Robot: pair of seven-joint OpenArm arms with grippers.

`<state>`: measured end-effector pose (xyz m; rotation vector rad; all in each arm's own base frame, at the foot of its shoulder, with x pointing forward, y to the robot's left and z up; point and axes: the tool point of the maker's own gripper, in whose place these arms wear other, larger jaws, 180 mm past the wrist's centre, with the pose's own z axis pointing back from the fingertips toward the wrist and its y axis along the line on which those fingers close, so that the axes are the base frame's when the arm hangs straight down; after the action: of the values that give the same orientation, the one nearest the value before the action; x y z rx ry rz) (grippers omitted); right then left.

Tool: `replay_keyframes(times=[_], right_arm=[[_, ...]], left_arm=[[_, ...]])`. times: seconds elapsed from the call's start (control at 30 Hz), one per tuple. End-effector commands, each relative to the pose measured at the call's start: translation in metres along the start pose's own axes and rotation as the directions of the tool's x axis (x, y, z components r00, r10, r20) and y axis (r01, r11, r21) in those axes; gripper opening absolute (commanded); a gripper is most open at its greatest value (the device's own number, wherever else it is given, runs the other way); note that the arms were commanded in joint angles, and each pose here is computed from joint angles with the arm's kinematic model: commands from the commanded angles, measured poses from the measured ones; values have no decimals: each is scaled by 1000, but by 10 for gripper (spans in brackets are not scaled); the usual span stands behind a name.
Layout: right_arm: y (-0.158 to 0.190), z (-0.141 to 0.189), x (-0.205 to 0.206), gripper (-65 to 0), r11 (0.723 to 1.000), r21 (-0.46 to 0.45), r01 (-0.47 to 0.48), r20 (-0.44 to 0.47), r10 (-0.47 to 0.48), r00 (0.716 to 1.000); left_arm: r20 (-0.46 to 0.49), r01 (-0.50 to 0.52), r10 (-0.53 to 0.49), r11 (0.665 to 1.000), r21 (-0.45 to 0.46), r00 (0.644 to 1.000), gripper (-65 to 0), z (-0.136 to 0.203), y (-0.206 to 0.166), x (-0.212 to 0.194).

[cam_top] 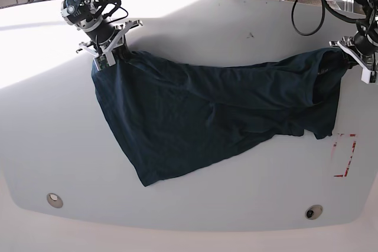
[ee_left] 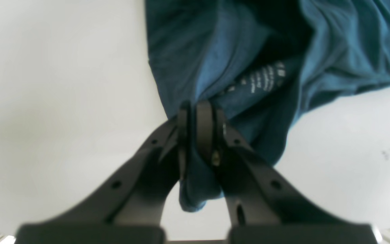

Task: Fold the T-shirt properly
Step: 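Lower the shirt onto the table, spreading it flat, then open the right gripper and release the shirt's edge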

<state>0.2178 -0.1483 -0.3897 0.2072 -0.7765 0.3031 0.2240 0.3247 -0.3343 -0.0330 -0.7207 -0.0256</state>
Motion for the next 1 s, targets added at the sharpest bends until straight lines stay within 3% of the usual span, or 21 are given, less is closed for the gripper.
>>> replay_keyframes(times=[0.0, 0.1, 0.33, 0.4, 0.83, 0.97], right_arm=[[-1, 0, 5, -634, 1000, 5, 1, 28, -2, 1000], [-2, -1, 3, -563, 1000, 3, 10, 21, -10, 1000], [5, -3, 2, -284, 999, 9, 39, 28, -39, 999], [7, -3, 2, -255, 999, 12, 42, 29, -42, 999], [25, 6, 37, -236, 999, 27, 37, 135, -40, 990], [49, 3, 47, -239, 996, 94, -7, 158, -9, 987]], left_arm=[[33, 37, -37, 999, 2, 999, -650, 6, 3, 9], [25, 60, -60, 998, -5, 998, -650, 6, 2, 6], [-39, 138, -136, 990, 42, 990, -650, 5, 10, -4], [-51, 158, -155, 987, 41, 987, -650, 4, 9, -7], [-108, 187, -178, 980, 75, 978, -650, 3, 14, -19], [-108, 186, -177, 980, 76, 978, -650, 3, 14, -19]])
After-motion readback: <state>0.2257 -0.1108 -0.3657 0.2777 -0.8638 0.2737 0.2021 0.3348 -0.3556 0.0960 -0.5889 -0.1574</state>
